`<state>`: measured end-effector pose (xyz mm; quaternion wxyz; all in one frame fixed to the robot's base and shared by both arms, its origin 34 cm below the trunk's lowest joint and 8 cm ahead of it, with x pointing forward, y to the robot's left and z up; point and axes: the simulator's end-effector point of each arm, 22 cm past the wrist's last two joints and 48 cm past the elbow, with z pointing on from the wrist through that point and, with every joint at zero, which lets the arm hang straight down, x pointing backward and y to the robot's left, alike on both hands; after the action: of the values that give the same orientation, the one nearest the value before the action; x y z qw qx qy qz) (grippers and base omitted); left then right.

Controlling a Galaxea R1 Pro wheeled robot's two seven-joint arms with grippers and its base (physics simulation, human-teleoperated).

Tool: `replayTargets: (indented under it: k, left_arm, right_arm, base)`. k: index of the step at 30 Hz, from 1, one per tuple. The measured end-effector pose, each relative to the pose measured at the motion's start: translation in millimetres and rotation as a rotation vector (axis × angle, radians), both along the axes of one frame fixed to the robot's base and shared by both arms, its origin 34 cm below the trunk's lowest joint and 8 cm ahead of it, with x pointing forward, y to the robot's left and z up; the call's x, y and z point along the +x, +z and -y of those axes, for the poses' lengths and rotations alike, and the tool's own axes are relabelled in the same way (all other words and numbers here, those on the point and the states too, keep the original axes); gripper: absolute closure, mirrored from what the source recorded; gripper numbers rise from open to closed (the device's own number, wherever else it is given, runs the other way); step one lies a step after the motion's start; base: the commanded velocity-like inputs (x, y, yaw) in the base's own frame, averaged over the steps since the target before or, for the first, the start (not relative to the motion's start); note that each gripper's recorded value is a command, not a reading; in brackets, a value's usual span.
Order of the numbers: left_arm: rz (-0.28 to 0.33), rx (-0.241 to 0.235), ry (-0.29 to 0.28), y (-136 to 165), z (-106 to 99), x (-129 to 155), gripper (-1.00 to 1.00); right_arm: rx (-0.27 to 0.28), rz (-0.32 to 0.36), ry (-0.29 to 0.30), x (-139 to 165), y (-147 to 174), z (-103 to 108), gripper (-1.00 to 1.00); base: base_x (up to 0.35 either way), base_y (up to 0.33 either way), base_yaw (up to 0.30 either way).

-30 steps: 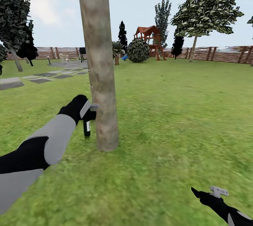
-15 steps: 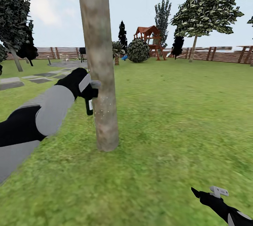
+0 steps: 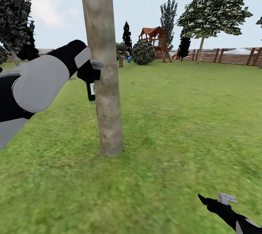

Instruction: In the garden, pick up the pesticide atomizer on the floor and spray pesticide onto both trees until each tree trunk is fully covered.

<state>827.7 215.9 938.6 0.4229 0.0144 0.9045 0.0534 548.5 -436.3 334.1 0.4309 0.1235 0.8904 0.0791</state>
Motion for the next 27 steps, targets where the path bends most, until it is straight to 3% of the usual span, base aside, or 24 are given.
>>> replayTargets:
  k: [9, 12, 14, 18, 27]
  left_arm:
    - [-0.012, -0.001, 0.007, -9, -5, 1, 1.00]
    - [-0.054, 0.000, 0.011, -39, -8, 1, 1.00]
    - [-0.110, -0.005, 0.013, -79, -9, -1, 1.00]
    - [-0.177, -0.002, 0.015, -128, -10, -6, 1.00]
    - [-0.296, -0.001, 0.055, -216, -39, -24, 1.00]
  right_arm:
    - [0.000, -0.001, 0.000, 0, 0, 0, -1.00]
    - [0.000, -0.001, 0.000, 0, -1, 0, -1.00]
    - [0.000, -0.002, 0.000, 0, -1, 0, -1.00]
    - [0.000, -0.001, 0.000, 0, -1, 0, -1.00]
    - [0.004, -0.005, 0.000, -1, -2, -1, -1.00]
  base:
    - [0.000, 0.000, 0.000]
    - [0.000, 0.000, 0.000]
    - [0.000, 0.000, 0.000]
    - [0.000, 0.000, 0.000]
    - [0.000, 0.000, 0.000]
